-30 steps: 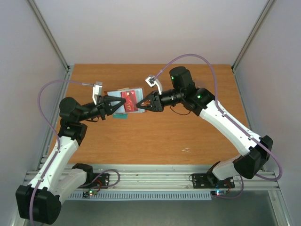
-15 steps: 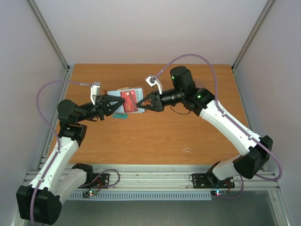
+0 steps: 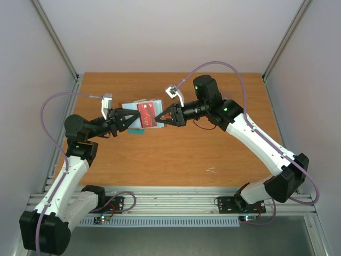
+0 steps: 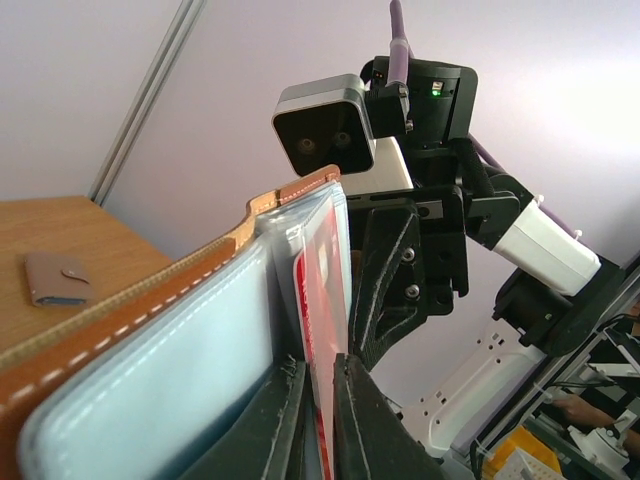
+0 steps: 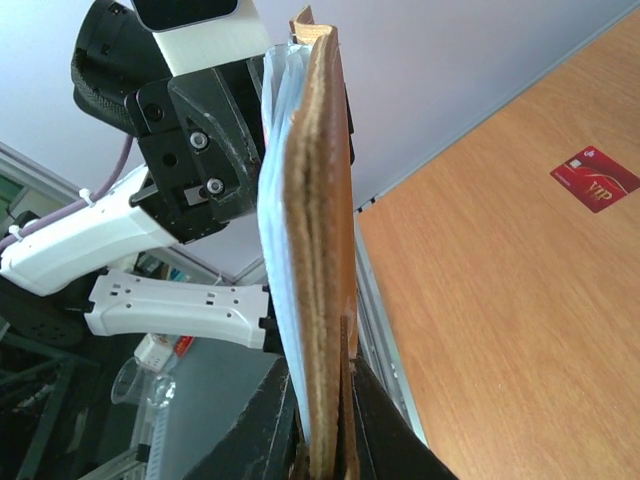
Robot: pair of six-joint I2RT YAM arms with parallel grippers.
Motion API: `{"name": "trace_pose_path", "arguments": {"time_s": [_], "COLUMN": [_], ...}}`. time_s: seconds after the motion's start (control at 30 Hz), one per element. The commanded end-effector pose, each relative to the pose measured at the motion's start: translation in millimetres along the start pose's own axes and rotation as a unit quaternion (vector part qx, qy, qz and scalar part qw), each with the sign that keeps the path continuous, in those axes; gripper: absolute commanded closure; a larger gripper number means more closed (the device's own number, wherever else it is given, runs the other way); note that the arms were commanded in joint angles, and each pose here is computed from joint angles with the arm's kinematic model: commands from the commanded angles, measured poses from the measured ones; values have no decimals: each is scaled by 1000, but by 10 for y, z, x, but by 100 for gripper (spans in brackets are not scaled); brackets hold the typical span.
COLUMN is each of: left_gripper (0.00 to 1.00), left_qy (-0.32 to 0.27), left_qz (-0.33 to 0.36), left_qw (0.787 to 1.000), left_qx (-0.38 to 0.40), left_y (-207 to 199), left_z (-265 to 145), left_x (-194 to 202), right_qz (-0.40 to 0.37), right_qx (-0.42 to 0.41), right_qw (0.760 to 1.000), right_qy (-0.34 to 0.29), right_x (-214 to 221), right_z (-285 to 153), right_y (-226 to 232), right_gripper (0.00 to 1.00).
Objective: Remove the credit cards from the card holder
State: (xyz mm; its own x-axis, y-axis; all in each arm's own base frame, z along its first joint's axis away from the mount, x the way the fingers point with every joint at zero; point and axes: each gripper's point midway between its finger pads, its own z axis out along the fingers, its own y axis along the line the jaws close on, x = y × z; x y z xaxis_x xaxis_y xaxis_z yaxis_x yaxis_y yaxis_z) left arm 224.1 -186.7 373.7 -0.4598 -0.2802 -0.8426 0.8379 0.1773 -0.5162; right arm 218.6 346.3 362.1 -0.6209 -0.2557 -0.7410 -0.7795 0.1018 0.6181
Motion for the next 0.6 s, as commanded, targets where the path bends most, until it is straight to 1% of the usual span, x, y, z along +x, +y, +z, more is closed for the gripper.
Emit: {"name": "trace_pose_path", "arguments": {"time_s": [0.0,0.1,0.2,0.37,0.57], "left_gripper": [90,91,99,100,100], "left_qy": [-4,-2,2,0,-28], "left_qz": [22,19,19,9,-25], "left_qw": [1000,1000,1000,1000,997], "left_qx": [9,6,7,-4,-70], "left_y": [-62,-48,-46,-2,287], "left_z": [-32,-29,-24,-25,-91], "left_x": [1,6,8,7,-36], "right_qz": [-18,-17,-18,-24,-1], "right_qx": [-20,-21,-23,-20,23], "right_qw": [1000,1000,1000,999,999], "right_qy": [-10,-10,-10,-14,-38], "right_x": [-55,-66,-70,-74,-87], "right_z": [-56,-57,-51,-72,-232], "right_y": [127,127,131,139,-79], "right_gripper": [99,99,99,99,99]}}
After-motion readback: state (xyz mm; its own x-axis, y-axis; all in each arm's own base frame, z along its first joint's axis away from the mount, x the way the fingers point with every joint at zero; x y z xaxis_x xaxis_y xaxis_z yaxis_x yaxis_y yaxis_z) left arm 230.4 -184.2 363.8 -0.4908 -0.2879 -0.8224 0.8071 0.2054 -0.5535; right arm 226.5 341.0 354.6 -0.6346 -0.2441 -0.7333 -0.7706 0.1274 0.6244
